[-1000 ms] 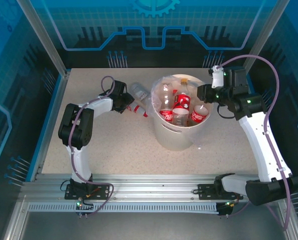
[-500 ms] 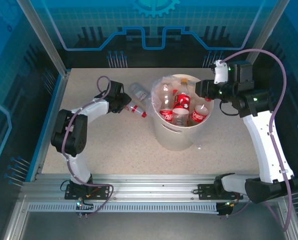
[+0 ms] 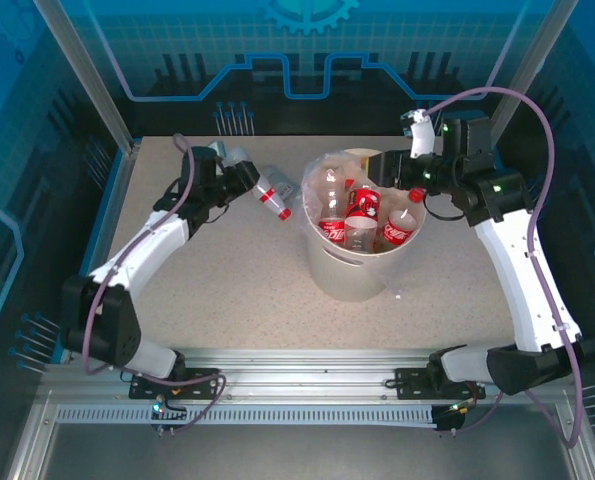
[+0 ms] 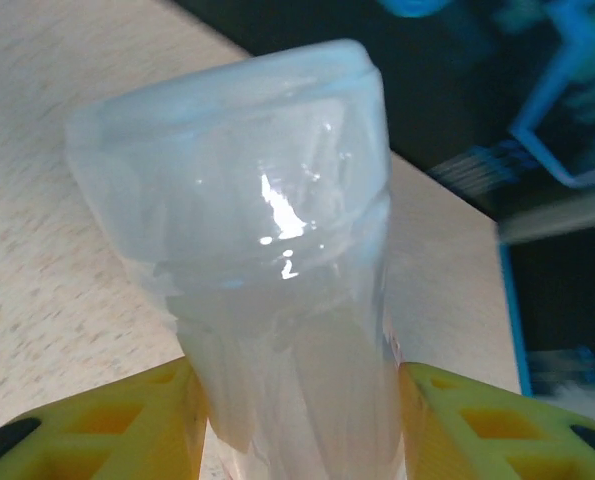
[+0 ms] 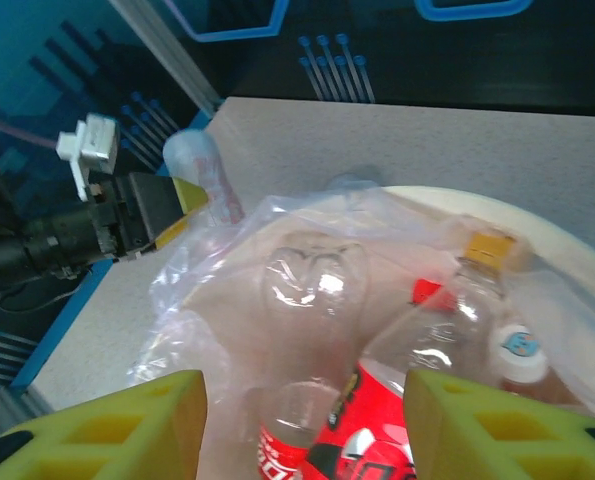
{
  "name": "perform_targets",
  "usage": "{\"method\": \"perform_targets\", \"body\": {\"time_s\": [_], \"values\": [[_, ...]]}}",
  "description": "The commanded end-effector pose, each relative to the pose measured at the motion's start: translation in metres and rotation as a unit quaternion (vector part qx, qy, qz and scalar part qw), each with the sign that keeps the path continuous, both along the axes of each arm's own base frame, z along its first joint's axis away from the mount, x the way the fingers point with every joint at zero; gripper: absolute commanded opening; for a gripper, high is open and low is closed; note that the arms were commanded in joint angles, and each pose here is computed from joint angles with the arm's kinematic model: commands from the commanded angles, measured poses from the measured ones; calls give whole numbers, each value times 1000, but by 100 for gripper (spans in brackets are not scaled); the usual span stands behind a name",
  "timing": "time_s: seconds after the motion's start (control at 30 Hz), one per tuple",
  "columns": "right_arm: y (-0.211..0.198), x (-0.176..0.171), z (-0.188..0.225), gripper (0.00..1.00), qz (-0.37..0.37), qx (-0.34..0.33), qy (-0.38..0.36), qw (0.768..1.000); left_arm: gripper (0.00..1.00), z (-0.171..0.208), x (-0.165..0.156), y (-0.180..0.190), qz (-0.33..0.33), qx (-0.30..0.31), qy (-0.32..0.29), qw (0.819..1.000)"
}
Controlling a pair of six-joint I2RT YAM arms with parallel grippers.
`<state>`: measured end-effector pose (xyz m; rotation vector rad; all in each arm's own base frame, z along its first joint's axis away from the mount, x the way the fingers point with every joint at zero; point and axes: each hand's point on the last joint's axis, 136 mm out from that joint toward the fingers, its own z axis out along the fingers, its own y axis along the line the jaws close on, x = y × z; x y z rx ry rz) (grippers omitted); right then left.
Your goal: Put the plastic bottles in the bin
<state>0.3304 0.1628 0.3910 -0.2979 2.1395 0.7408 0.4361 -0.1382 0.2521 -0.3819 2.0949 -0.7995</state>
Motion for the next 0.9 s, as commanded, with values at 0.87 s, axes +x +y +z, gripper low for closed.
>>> {"method": "perform_targets", "body": {"time_s": [0.87], "values": [[201,18,19,84,226,107,-32,968,55,110,-103,-69,-325,103,-318,885]]}}
